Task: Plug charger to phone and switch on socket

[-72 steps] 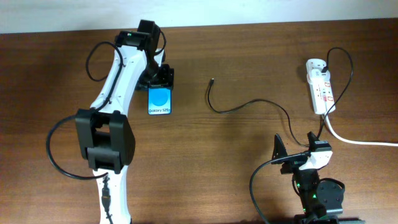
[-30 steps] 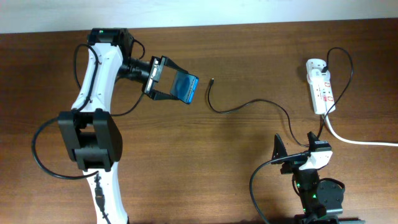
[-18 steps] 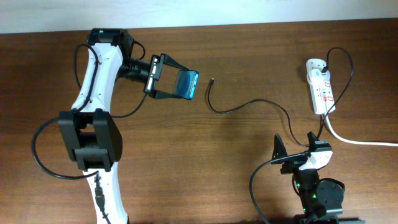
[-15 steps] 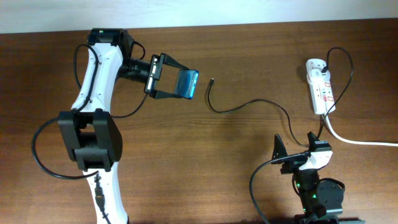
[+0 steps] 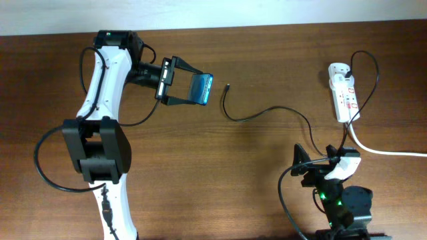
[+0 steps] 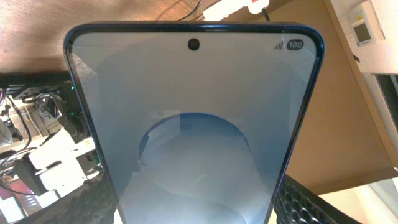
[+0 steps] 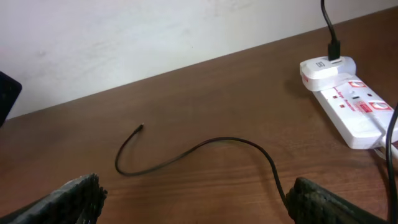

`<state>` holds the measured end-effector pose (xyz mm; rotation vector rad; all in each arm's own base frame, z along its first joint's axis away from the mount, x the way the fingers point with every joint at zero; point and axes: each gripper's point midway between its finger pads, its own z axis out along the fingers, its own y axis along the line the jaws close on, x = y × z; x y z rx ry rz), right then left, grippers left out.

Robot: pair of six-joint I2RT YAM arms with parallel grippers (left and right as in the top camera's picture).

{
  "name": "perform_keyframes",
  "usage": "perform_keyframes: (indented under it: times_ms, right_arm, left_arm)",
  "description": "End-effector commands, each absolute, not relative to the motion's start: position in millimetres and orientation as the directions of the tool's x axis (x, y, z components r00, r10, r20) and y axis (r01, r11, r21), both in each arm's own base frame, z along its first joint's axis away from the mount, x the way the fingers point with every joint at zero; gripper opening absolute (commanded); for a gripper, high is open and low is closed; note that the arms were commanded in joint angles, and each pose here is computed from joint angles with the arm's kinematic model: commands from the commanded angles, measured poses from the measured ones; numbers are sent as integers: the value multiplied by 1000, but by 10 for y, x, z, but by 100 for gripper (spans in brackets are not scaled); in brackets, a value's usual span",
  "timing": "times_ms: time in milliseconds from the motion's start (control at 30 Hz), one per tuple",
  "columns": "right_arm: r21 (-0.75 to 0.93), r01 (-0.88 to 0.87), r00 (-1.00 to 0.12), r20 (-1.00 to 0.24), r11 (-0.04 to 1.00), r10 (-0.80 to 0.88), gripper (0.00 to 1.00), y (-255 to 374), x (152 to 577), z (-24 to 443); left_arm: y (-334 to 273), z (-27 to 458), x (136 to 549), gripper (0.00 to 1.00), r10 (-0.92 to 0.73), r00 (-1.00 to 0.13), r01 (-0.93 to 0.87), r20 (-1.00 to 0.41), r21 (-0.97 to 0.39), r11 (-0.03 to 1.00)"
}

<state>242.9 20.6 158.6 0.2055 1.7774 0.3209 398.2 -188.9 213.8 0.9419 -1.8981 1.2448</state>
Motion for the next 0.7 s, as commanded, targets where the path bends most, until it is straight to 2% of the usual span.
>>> perform_keyframes:
  times_ms: [0, 267, 367, 467, 667]
  right_arm:
    - [344, -72, -257, -913, 936, 316, 98, 297, 2478, 1831]
    - [395, -99, -501, -813, 913, 298, 98, 527, 2734, 2051]
    - [401, -215, -579, -787, 890, 215, 98, 744, 2742, 2082]
    - [416, -181, -683, -706, 891, 191, 98, 768, 2768, 2086]
    - [390, -151, -803, -584, 908, 117, 98, 759, 2813, 2255]
  left_arm:
    - [-1905, 2286, 4028, 0, -172, -521, -845, 836, -476, 245]
    - [-1905, 2286, 4028, 0, -172, -521, -845, 836, -476, 245]
    - [-1905, 2286, 4028, 0, -172, -521, -845, 836, -476, 245]
    - [-1905, 2286, 4028, 0, -172, -521, -845, 836, -476, 245]
    - [-1905, 2286, 4028, 0, -172, -521, -845, 836, -476, 245]
